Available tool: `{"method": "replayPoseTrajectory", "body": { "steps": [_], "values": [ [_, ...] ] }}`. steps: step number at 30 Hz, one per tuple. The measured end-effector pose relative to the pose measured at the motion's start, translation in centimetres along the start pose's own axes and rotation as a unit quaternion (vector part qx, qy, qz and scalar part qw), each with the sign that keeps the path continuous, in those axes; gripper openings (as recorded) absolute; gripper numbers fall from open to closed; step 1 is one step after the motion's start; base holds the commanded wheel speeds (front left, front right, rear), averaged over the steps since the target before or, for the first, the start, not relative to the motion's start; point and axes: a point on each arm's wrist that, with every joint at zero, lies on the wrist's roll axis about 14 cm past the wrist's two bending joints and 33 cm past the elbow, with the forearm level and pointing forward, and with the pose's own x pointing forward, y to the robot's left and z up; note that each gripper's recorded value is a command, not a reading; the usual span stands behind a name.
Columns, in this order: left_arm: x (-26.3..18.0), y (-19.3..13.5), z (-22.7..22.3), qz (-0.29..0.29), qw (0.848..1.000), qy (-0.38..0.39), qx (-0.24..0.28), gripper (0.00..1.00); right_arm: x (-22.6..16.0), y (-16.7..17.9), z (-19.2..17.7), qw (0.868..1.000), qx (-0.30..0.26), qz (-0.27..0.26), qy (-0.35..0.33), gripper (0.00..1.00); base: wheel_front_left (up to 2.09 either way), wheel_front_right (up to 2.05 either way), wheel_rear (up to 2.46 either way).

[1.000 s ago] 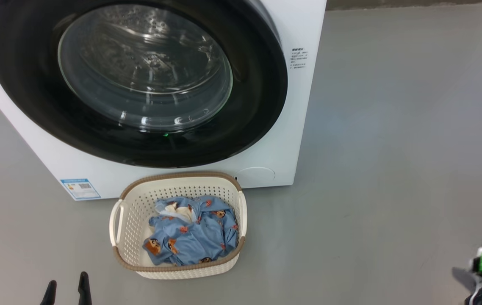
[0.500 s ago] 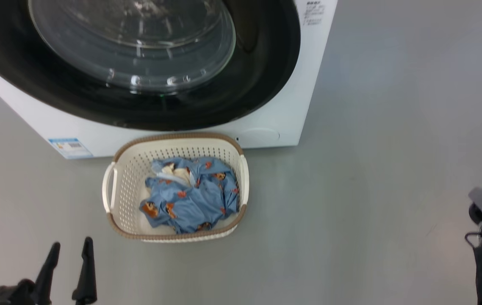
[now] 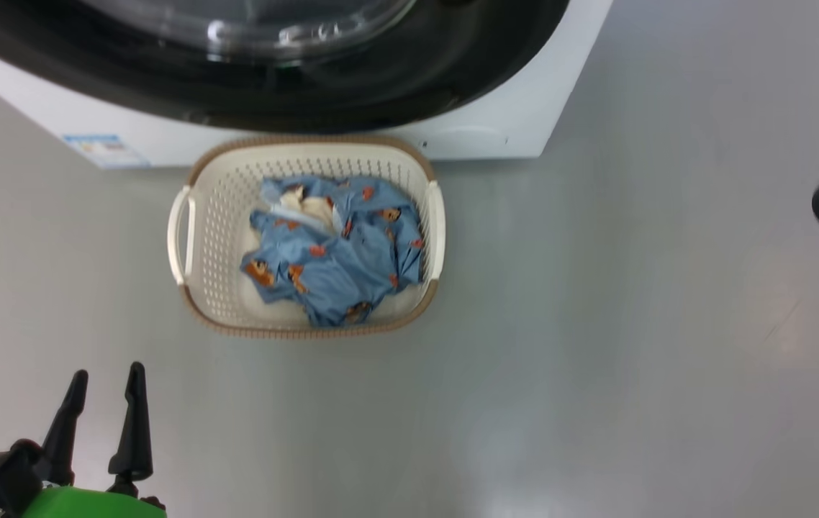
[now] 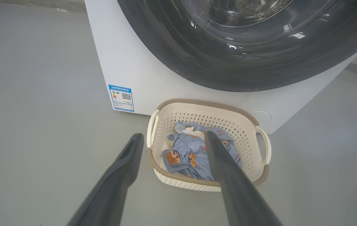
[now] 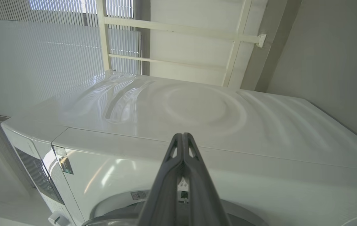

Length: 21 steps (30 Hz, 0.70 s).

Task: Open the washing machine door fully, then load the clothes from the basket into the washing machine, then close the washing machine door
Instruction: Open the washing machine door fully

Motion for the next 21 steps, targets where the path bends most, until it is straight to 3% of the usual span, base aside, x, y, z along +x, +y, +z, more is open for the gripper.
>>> {"method": "replayPoseTrajectory", "body": {
  "steps": [9, 21],
  "values": [
    [0.4, 1.6, -1.6, 0.021, 0.999, 0.026, 0.008, 1.0, 4.2, 1.3, -6.3, 0.993, -0.013, 0.044, 0.113, 0.0, 0.0, 0.0, 0.0],
    [-0.1, 2.9, -2.6, 0.049, 0.998, 0.041, 0.007, 1.0, 5.8, 2.5, -14.4, 0.964, -0.007, 0.083, 0.252, 0.0, 0.0, 0.0, 0.0]
  ]
}}
